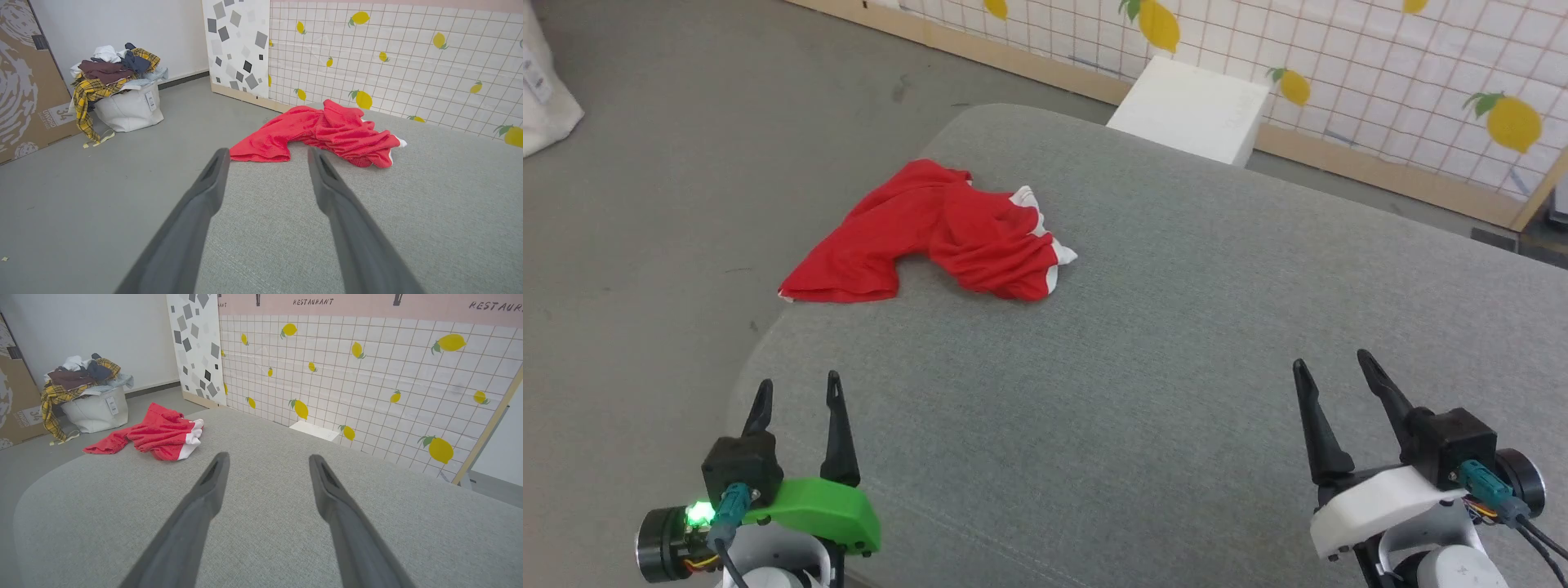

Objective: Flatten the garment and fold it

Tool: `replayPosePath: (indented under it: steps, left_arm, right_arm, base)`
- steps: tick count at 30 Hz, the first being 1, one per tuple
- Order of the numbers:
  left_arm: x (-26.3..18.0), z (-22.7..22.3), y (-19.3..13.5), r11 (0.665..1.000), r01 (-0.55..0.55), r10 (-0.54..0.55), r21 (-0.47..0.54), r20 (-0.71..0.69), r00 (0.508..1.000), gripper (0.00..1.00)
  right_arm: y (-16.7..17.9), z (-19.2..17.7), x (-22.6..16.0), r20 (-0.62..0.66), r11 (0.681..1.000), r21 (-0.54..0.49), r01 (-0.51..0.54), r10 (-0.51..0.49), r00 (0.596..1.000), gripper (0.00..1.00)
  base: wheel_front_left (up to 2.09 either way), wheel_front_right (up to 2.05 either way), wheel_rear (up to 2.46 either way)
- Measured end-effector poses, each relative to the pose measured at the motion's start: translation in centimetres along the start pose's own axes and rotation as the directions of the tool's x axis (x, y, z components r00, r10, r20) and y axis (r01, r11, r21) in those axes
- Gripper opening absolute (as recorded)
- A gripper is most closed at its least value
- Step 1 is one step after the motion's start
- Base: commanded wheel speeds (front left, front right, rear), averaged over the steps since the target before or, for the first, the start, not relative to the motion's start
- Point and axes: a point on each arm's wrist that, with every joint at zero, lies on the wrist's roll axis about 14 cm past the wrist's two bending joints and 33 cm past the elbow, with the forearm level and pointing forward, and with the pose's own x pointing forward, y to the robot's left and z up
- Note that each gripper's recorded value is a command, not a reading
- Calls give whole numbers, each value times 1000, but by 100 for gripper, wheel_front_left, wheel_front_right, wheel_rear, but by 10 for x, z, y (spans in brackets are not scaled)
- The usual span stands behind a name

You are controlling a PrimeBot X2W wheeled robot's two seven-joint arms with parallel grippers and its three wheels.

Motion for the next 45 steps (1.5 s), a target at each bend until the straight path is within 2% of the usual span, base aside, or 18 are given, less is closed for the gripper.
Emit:
replayPosePath:
  steps: [22,45]
  left_arm:
    - [-24,-3,46,989,-149,149,7,4,989,100]
    - [-41,-2,80,965,-264,264,3,21,964,100]
  right_arm:
    - [42,0,23,17,992,7,-127,127,992,100]
    - [67,-2,36,36,979,39,-199,198,980,100]
  base:
    - [0,0,0]
    - [0,0,0]
